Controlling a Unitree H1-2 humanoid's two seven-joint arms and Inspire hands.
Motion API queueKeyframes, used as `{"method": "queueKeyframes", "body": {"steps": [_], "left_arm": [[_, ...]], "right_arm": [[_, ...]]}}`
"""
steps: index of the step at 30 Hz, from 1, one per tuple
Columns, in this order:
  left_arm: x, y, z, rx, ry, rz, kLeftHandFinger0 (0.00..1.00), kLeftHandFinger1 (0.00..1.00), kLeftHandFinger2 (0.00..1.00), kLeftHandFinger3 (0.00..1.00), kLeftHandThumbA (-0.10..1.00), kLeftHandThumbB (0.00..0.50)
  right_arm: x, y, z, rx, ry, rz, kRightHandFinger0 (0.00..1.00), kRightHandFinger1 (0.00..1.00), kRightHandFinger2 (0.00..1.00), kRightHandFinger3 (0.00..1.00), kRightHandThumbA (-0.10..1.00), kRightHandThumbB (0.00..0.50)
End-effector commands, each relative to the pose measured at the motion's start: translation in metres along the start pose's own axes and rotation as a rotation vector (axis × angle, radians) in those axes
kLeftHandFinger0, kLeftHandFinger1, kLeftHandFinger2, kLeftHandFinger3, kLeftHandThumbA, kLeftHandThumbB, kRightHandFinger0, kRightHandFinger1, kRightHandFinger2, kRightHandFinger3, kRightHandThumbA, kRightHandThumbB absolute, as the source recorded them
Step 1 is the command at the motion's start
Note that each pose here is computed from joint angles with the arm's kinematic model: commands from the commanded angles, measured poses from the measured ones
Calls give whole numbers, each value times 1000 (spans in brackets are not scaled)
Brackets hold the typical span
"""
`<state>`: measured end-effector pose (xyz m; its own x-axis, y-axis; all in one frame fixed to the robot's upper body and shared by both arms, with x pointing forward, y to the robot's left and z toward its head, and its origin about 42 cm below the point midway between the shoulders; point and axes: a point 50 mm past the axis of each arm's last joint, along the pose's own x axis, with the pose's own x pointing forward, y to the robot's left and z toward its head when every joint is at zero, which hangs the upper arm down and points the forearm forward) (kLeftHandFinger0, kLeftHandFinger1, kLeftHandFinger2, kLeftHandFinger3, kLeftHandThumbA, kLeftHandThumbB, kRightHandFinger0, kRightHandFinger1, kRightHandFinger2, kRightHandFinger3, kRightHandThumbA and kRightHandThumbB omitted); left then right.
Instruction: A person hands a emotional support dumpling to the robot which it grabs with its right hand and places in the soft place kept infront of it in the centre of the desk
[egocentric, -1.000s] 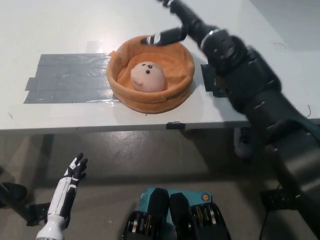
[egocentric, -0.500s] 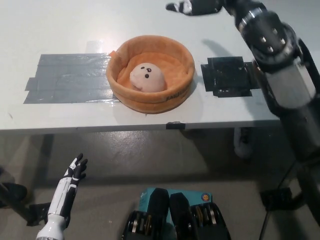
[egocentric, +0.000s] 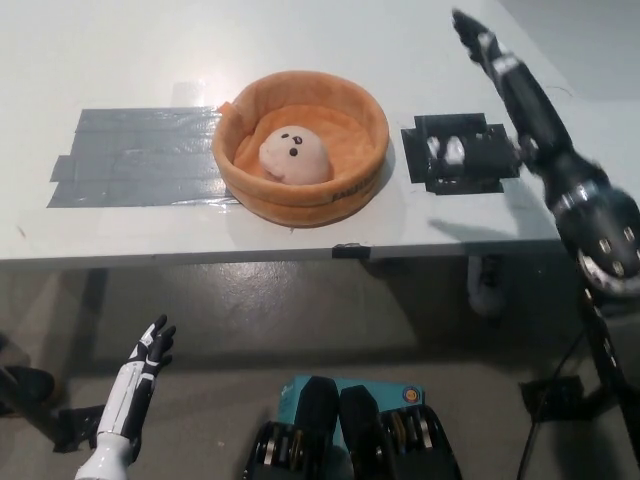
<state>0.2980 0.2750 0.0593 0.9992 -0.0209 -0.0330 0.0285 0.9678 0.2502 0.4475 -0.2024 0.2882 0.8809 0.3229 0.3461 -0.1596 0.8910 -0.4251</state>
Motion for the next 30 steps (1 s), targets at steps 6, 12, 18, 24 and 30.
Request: {"method": "queueKeyframes", "body": {"steps": [6, 12, 18, 24, 30], "left_arm": [[-1, 10, 10, -16, -73, 29, 1000, 1000, 1000, 1000, 1000, 499], [-8, 7, 5, -28, -66, 25, 1000, 1000, 1000, 1000, 1000, 488], [-7, 9, 9, -26, -65, 15, 1000, 1000, 1000, 1000, 1000, 478], [-5, 7, 9, -20, -62, 17, 1000, 1000, 1000, 1000, 1000, 481], [-15, 4, 4, -14, -45, 16, 1000, 1000, 1000, 1000, 1000, 499]], "right_arm": [[-143, -25, 73, 195, -361, -169, 1000, 1000, 1000, 1000, 871, 167], [-162, 21, -7, 196, -68, -203, 1000, 1000, 1000, 1000, 962, 224], [-183, 55, -64, 287, 125, -181, 1000, 1000, 1000, 1000, 869, 166], [-194, 66, -93, 299, 224, -159, 1000, 1000, 1000, 1000, 875, 139], [-206, 67, -99, 326, 266, -171, 1000, 1000, 1000, 1000, 855, 140]]}}
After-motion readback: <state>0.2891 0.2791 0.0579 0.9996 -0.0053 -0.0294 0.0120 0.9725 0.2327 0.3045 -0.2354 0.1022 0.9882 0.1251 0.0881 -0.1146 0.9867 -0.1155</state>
